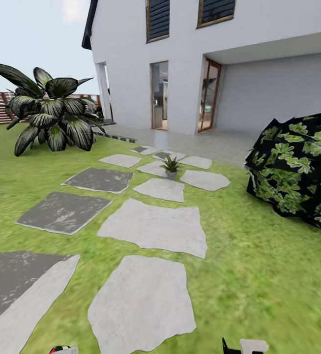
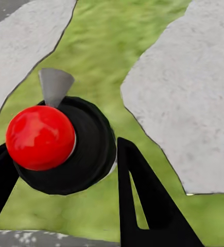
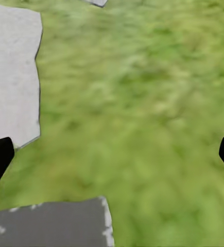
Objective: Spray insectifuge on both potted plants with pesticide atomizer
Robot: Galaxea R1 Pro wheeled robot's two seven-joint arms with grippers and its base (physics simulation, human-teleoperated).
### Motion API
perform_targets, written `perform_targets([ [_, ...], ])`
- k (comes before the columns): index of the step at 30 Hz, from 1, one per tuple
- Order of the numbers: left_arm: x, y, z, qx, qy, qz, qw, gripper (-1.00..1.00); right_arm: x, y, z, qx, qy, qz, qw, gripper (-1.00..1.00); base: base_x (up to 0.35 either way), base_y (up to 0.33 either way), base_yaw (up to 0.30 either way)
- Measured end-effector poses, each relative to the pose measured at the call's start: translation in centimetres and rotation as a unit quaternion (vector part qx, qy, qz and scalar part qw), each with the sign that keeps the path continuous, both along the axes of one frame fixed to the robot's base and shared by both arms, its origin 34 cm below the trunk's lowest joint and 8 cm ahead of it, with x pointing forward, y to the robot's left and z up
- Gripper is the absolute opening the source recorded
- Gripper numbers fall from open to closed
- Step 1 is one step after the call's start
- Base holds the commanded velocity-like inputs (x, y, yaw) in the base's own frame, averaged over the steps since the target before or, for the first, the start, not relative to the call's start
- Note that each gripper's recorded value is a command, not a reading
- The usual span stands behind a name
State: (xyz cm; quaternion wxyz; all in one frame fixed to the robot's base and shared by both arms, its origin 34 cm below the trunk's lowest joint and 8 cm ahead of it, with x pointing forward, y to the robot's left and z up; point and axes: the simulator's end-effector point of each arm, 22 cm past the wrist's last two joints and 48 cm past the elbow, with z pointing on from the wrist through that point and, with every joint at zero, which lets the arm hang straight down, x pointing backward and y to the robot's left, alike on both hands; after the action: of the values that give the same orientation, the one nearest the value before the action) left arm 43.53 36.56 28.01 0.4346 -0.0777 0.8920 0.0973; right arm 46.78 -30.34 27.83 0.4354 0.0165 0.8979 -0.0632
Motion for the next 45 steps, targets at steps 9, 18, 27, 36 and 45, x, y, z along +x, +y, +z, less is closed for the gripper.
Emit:
perform_targets([
  [9, 0.02, -0.06, 0.00, 0.000, 0.000, 0.000, 1.0000, -1.00, -0.05, -0.23, -0.01, -0.001, 0.000, -0.001, 1.0000, 1.00, 0.337, -0.014, 0.054],
  [18, 0.01, -0.04, 0.00, 0.000, 0.000, 0.000, 1.0000, -1.00, -0.06, -0.41, 0.00, -0.002, 0.000, -0.001, 1.0000, 1.00, 0.316, -0.115, 0.001],
  [27, 0.01, -0.02, 0.00, 0.000, 0.000, 0.000, 1.0000, -1.00, -0.07, -0.24, -0.02, -0.001, 0.001, 0.000, 1.0000, 1.00, 0.325, -0.071, 0.000],
  [36, -0.04, -0.01, -0.05, 0.000, 0.001, 0.000, 1.0000, -1.00, -0.05, -0.10, -0.04, -0.001, 0.001, 0.000, 1.0000, 1.00, 0.339, -0.003, 0.000],
  [45, -0.04, -0.02, -0.04, 0.000, 0.001, 0.000, 1.0000, -1.00, -0.07, -0.15, -0.03, -0.001, 0.001, -0.001, 1.0000, 1.00, 0.340, 0.000, 0.000],
])
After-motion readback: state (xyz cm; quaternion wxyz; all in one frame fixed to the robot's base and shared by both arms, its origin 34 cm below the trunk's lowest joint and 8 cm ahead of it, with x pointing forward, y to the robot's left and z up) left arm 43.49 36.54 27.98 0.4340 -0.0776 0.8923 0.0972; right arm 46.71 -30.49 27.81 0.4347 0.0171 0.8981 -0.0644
